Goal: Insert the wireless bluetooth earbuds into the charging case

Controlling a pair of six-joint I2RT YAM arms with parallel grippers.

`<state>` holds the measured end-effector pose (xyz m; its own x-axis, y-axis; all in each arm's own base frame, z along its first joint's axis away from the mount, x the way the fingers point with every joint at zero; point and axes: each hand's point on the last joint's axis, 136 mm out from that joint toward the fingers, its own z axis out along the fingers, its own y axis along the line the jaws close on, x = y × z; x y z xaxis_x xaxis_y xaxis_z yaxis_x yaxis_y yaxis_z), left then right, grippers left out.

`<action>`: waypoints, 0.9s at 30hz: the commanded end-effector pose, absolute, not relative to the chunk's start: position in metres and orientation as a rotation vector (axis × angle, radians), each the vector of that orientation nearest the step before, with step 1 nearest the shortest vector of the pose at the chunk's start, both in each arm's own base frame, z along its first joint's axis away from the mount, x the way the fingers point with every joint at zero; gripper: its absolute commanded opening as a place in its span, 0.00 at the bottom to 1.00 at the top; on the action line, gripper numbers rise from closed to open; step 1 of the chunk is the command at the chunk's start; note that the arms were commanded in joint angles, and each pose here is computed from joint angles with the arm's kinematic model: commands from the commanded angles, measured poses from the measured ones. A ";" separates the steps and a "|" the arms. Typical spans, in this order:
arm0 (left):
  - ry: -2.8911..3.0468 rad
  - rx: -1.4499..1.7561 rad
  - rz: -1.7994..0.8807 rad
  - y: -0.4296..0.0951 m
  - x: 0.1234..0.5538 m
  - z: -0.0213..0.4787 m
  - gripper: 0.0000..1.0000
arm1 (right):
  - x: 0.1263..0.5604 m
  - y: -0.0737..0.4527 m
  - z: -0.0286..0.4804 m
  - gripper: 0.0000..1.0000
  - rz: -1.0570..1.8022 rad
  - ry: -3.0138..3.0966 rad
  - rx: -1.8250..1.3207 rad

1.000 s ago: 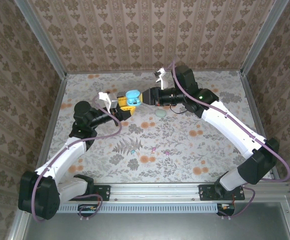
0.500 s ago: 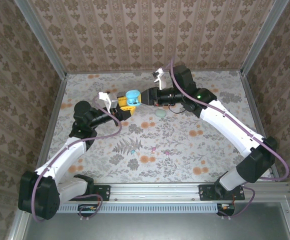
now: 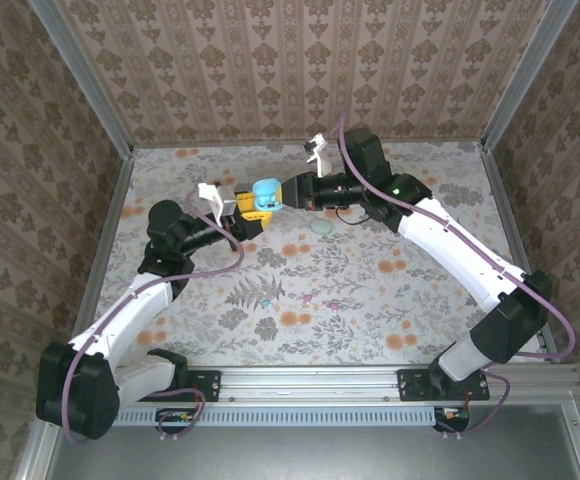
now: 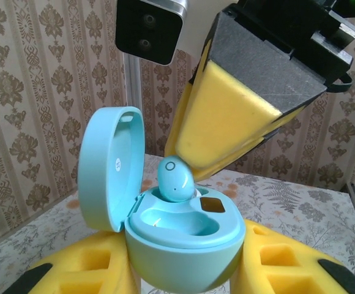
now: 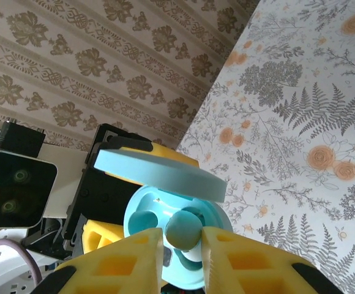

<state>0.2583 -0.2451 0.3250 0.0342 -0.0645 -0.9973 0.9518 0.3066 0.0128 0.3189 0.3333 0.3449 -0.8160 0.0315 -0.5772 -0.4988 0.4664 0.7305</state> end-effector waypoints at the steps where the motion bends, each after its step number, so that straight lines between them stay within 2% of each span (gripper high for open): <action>1: 1.193 0.985 -0.982 -0.247 0.249 0.347 0.32 | 0.318 0.337 0.348 0.24 1.322 2.200 -0.432; 7: 1.190 0.984 -0.980 -0.247 0.248 0.347 0.32 | 0.318 0.332 0.341 0.25 1.291 2.226 -0.467; 18: 1.190 0.977 -0.975 -0.247 0.250 0.348 0.32 | 0.313 0.325 0.349 0.35 1.304 2.201 -0.460; 27: 1.194 0.981 -0.980 -0.247 0.250 0.347 0.32 | 0.316 0.327 0.354 0.24 1.331 2.185 -0.405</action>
<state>0.2573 -0.2462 0.3242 0.0238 -0.0571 -0.9981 0.9545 0.2981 0.0057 0.3212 0.3289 0.3426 -0.8161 0.0081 -0.5778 -0.5024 0.4840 0.7165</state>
